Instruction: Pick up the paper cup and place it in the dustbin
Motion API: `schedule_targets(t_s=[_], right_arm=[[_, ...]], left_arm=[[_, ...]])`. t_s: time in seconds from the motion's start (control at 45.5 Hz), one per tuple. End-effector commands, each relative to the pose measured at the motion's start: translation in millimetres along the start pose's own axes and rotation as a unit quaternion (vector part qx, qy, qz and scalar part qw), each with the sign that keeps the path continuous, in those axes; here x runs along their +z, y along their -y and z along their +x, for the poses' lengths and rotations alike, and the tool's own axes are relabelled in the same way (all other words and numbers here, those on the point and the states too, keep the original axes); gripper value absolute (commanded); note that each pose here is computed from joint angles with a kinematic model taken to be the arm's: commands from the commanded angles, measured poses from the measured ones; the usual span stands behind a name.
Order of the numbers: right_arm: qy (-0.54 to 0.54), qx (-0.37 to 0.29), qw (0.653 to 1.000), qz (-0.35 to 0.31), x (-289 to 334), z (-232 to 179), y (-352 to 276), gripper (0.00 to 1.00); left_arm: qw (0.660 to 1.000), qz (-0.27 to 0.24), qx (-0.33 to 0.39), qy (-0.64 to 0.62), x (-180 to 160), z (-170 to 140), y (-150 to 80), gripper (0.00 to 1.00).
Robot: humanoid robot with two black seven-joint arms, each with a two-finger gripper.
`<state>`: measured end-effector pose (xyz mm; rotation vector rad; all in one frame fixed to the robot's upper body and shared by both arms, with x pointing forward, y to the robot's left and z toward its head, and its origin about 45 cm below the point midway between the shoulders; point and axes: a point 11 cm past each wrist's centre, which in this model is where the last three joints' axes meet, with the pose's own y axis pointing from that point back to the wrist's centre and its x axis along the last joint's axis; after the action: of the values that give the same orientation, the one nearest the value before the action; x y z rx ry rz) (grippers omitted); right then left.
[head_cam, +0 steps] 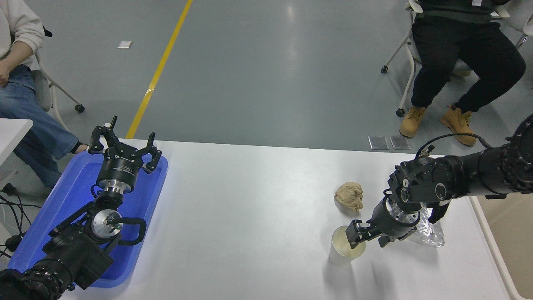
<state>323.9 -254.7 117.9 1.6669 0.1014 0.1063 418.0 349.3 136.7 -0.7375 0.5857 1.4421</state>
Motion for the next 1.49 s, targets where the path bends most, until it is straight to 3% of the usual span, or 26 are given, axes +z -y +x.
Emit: schedule_targets(t_s=[0.0, 0.066, 0.549, 1.011, 1.473], right_arm=[[-0.013, 0.005, 1.0, 0.001, -0.5, 1.2, 0.4, 0.1], [-0.014, 0.008, 1.0, 0.007, -1.4, 2.6, -0.8, 0.0], [-0.039, 0.046, 0.998, 0.023, -9.0, 26.5, -29.3, 0.0], [-0.023, 0.149, 0.988, 0.045, -12.6, 88.3, -162.7, 0.0], [-0.008, 0.211, 0.977, 0.037, -4.7, 99.3, -295.7, 0.0]], left_arm=[[1.0, 0.0, 0.0, 0.0, 0.0, 0.0, 0.0, 1.0], [1.0, 0.0, 0.0, 0.0, 0.0, 0.0, 0.0, 1.0], [1.0, 0.0, 0.0, 0.0, 0.0, 0.0, 0.0, 1.0], [1.0, 0.0, 0.0, 0.0, 0.0, 0.0, 0.0, 1.0], [1.0, 0.0, 0.0, 0.0, 0.0, 0.0, 0.0, 1.0]])
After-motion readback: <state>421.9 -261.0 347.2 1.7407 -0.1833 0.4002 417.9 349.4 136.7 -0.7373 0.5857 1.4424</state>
